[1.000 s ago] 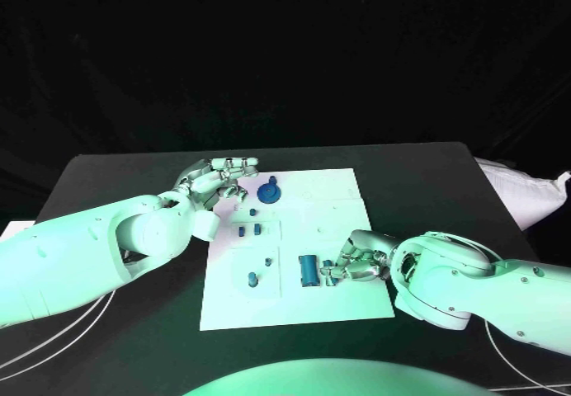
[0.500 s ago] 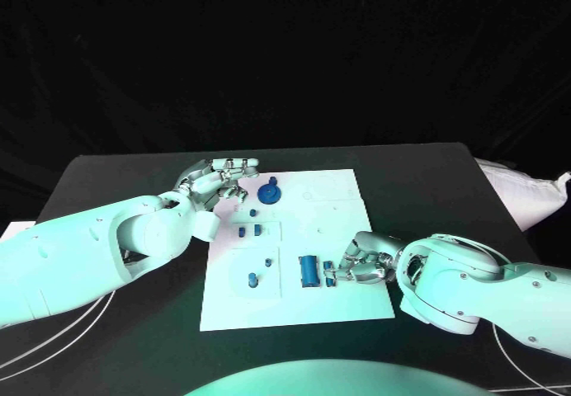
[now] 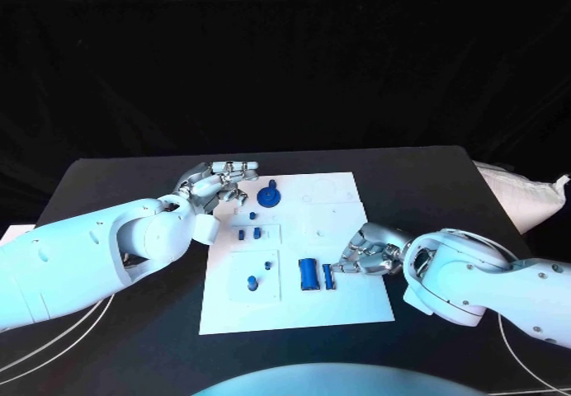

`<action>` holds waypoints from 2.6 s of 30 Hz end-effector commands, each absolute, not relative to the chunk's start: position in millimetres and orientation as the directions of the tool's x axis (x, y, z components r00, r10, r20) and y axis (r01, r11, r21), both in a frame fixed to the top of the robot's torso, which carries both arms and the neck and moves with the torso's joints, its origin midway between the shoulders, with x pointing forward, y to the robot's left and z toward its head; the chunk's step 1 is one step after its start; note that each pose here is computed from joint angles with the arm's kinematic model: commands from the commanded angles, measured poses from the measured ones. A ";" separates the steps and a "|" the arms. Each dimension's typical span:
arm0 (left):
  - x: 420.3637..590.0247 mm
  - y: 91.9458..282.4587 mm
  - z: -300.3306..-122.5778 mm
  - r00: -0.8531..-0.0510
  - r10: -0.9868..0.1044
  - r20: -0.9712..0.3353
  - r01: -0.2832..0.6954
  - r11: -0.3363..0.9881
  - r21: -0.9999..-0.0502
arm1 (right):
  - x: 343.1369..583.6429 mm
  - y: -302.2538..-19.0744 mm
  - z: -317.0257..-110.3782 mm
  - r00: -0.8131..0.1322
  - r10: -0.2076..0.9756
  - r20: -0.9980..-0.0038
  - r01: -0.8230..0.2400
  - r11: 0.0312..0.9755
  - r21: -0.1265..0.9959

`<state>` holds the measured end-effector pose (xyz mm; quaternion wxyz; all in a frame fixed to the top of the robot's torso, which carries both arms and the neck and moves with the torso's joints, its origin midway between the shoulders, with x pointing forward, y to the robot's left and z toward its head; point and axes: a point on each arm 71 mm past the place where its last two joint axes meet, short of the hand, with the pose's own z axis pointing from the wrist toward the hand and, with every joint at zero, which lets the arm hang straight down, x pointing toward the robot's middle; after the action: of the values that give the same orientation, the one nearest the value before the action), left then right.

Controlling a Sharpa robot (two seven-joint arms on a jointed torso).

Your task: Assemble the parts on the task board

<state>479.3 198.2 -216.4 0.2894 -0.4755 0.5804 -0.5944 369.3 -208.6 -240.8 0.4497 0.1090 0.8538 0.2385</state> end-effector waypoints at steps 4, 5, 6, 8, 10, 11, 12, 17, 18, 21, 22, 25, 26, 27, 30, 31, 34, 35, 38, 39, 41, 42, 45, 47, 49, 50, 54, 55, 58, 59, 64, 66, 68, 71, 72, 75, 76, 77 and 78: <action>480.5 200.7 -216.7 -0.350 -0.902 0.252 -0.211 -0.187 -0.960 | 400.8 -219.1 -215.8 -0.521 0.751 -0.406 0.081 0.517 0.852; 480.7 201.7 -216.7 -0.343 -0.905 0.253 -0.210 -0.189 -0.959 | 407.1 -222.6 -213.8 -0.503 0.790 -0.350 0.106 0.458 0.882; 481.0 202.8 -216.7 -0.335 -0.907 0.254 -0.209 -0.191 -0.959 | 413.6 -226.3 -212.2 -0.483 0.823 -0.298 0.125 0.402 0.907; 482.1 205.8 -216.7 -0.318 -0.914 0.253 -0.202 -0.195 -0.960 | 427.4 -233.2 -210.2 -0.437 0.874 -0.212 0.150 0.304 0.941; 484.3 210.2 -216.7 -0.294 -0.923 0.250 -0.188 -0.200 -0.961 | 441.6 -239.0 -210.0 -0.389 0.910 -0.143 0.163 0.220 0.962; 485.6 212.6 -216.9 -0.281 -0.926 0.250 -0.182 -0.204 -0.962 | 448.3 -241.5 -210.4 -0.366 0.924 -0.112 0.167 0.184 0.969; 487.0 215.0 -217.1 -0.269 -0.930 0.251 -0.177 -0.208 -0.962 | 454.7 -243.8 -210.9 -0.344 0.935 -0.086 0.169 0.152 0.974; 493.3 225.8 -218.4 -0.220 -0.944 0.248 -0.157 -0.217 -0.964 | 480.7 -248.6 -213.5 -0.272 0.962 -0.004 0.157 0.048 0.986; 494.4 227.4 -218.8 -0.211 -0.946 0.246 -0.154 -0.216 -0.964 | 485.3 -247.9 -213.6 -0.270 0.963 0.007 0.149 0.035 0.988; 498.0 230.8 -219.8 -0.183 -0.954 0.236 -0.140 -0.212 -0.967 | 499.6 -241.8 -212.9 -0.299 0.954 -0.005 0.087 0.032 0.996; 499.3 231.3 -220.1 -0.175 -0.957 0.232 -0.135 -0.210 -0.968 | 503.3 -239.0 -212.8 -0.312 0.950 -0.017 0.066 0.040 0.997; 502.9 230.8 -220.9 -0.158 -0.962 0.223 -0.121 -0.205 -0.971 | 510.7 -231.8 -213.6 -0.337 0.941 -0.031 0.030 0.043 0.999; 504.0 230.2 -221.1 -0.156 -0.963 0.219 -0.115 -0.203 -0.972 | 512.6 -229.8 -214.0 -0.344 0.938 -0.033 0.022 0.043 0.999; 504.9 229.8 -221.2 -0.154 -0.964 0.216 -0.110 -0.200 -0.974 | 514.3 -227.9 -214.3 -0.349 0.937 -0.035 0.015 0.043 0.999; 504.4 226.9 -224.1 -0.182 -0.959 0.218 -0.147 -0.192 -0.970 | 516.8 -229.8 -218.6 -0.300 0.952 -0.064 0.067 0.088 0.994; 504.3 226.8 -224.1 -0.181 -0.959 0.217 -0.147 -0.192 -0.970 | 516.7 -229.7 -218.7 -0.300 0.952 -0.063 0.066 0.087 0.994; 502.6 225.2 -224.5 -0.174 -0.963 0.208 -0.141 -0.184 -0.973 | 514.8 -227.9 -219.1 -0.288 0.956 -0.059 0.063 0.080 0.995; 501.7 224.3 -224.7 -0.171 -0.964 0.203 -0.138 -0.180 -0.974 | 513.8 -227.0 -219.3 -0.282 0.958 -0.056 0.061 0.076 0.995; 498.8 221.5 -225.3 -0.159 -0.970 0.187 -0.129 -0.167 -0.977 | 510.3 -223.9 -219.9 -0.262 0.964 -0.048 0.054 0.065 0.996; 496.4 219.4 -225.7 -0.149 -0.973 0.174 -0.121 -0.157 -0.980 | 507.6 -221.6 -220.4 -0.247 0.968 -0.042 0.050 0.056 0.997; 492.6 216.0 -226.1 -0.134 -0.979 0.154 -0.108 -0.140 -0.984 | 503.1 -218.0 -221.1 -0.222 0.975 -0.033 0.042 0.044 0.998; 490.3 214.0 -226.3 -0.125 -0.982 0.142 -0.100 -0.130 -0.986 | 500.4 -216.0 -221.4 -0.207 0.978 -0.028 0.038 0.037 0.999; 482.5 207.6 -226.5 -0.095 -0.990 0.103 -0.073 -0.096 -0.993 | 491.0 -209.3 -222.6 -0.157 0.987 -0.013 0.025 0.018 1.000; 476.9 203.2 -226.3 -0.074 -0.994 0.076 -0.054 -0.072 -0.996 | 483.7 -204.7 -223.2 -0.120 0.993 -0.004 0.017 0.007 1.000; 471.4 199.1 -225.7 -0.053 -0.997 0.051 -0.035 -0.049 -0.998 | 476.4 -200.3 -223.7 -0.085 0.996 0.003 0.011 -0.002 1.000; 469.5 197.8 -225.5 -0.046 -0.998 0.043 -0.028 -0.041 -0.999 | 473.8 -198.8 -223.9 -0.072 0.997 0.004 0.008 -0.004 1.000; 463.6 193.7 -224.5 -0.024 -1.000 0.017 -0.007 -0.017 -1.000 | 465.3 -194.3 -224.1 -0.033 0.999 0.009 0.003 -0.009 1.000; 462.8 193.1 -224.4 -0.021 -1.000 0.014 -0.005 -0.014 -1.000 | 464.0 -193.6 -224.2 -0.028 1.000 0.009 0.002 -0.009 1.000; 461.8 192.4 -224.2 -0.017 -1.000 0.010 -0.001 -0.010 -1.000 | 461.9 -192.5 -224.2 -0.018 1.000 0.010 0.001 -0.010 1.000; 461.8 192.4 -224.2 -0.017 -1.000 0.010 -0.001 -0.010 -1.000 | 461.8 -192.4 -224.2 -0.017 1.000 0.010 0.001 -0.010 1.000; 461.8 192.4 -224.2 -0.017 -1.000 0.010 -0.001 -0.010 -1.000 | 461.8 -192.4 -224.2 -0.017 1.000 0.010 0.001 -0.010 1.000; 461.8 192.4 -224.2 -0.017 -1.000 0.010 -0.001 -0.010 -1.000 | 461.8 -192.4 -224.2 -0.017 1.000 0.010 0.001 -0.010 1.000; 461.8 192.4 -224.2 -0.017 -1.000 0.010 -0.001 -0.010 -1.000 | 461.8 -192.4 -224.2 -0.017 1.000 0.010 0.001 -0.010 1.000; 461.8 192.4 -224.2 -0.017 -1.000 0.010 -0.001 -0.010 -1.000 | 461.8 -192.4 -224.2 -0.017 1.000 0.010 0.001 -0.010 1.000; 461.8 192.4 -224.2 -0.017 -1.000 0.010 -0.001 -0.010 -1.000 | 461.8 -192.4 -224.2 -0.017 1.000 0.010 0.001 -0.010 1.000; 461.8 192.4 -224.2 -0.017 -1.000 0.010 -0.001 -0.010 -1.000 | 461.8 -192.4 -224.2 -0.017 1.000 0.010 0.001 -0.010 1.000; 461.8 192.4 -224.2 -0.017 -1.000 0.010 -0.001 -0.010 -1.000 | 461.8 -192.4 -224.2 -0.017 1.000 0.010 0.001 -0.010 1.000; 461.8 192.4 -224.2 -0.017 -1.000 0.010 -0.001 -0.010 -1.000 | 461.8 -192.4 -224.2 -0.017 1.000 0.010 0.001 -0.010 1.000; 461.8 192.4 -224.2 -0.017 -1.000 0.010 -0.001 -0.010 -1.000 | 461.8 -192.4 -224.2 -0.017 1.000 0.010 0.001 -0.010 1.000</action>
<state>462.0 193.6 -227.2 0.4832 -0.5088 0.5072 -0.5004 462.1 -193.0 -225.9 0.4873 0.5035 0.5069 0.5021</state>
